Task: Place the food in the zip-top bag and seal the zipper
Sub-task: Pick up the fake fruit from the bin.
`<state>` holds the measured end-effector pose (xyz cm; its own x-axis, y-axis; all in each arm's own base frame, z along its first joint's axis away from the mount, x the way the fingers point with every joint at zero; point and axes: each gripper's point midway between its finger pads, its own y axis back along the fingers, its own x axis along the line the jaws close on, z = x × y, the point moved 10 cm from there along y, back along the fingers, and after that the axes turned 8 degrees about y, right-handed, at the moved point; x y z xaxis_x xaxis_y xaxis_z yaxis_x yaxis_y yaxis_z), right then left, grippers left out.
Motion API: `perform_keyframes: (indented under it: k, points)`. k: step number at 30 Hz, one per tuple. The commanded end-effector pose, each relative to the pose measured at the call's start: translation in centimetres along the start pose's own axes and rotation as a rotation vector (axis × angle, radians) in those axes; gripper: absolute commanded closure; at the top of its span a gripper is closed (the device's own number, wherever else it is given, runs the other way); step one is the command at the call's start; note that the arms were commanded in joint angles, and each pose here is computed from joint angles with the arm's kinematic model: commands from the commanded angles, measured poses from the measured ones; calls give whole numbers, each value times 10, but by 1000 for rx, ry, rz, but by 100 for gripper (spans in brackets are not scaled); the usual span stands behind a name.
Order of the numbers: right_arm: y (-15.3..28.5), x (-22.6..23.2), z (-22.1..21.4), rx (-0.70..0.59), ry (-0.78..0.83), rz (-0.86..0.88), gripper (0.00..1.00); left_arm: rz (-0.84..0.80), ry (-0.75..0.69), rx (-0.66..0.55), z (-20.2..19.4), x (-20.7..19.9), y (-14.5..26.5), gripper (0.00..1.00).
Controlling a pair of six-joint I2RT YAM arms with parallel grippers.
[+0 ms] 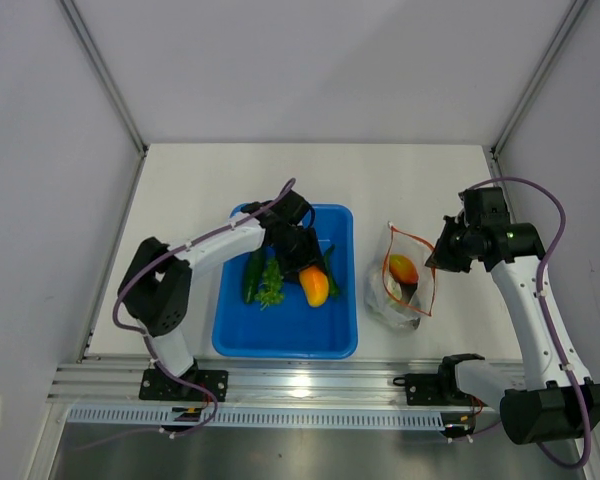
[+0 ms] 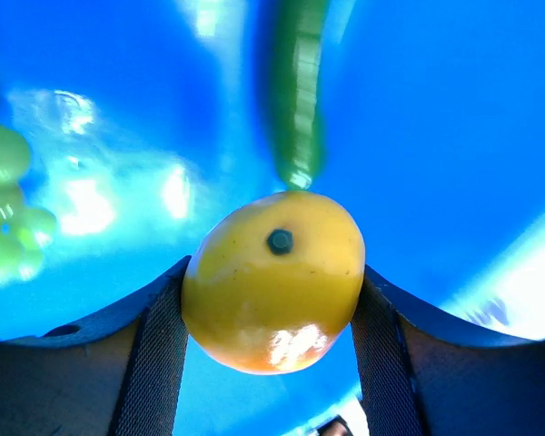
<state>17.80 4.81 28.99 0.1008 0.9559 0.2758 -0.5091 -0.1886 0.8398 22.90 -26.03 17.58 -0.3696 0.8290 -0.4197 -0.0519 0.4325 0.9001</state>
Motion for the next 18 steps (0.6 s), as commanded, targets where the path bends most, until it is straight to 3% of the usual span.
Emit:
perform_keyframes:
  k: [1,10,18]
  points:
    - [8,4,4,-47,11,37,100,-181,-121,-105,-8,-30,58,99]
    - [6,9,4,-8,-20,88,100,-489,-439,-404,-48,-111,176,99]
    - [7,21,12,41,-74,193,100,-642,-650,-419,-75,-148,181,99]
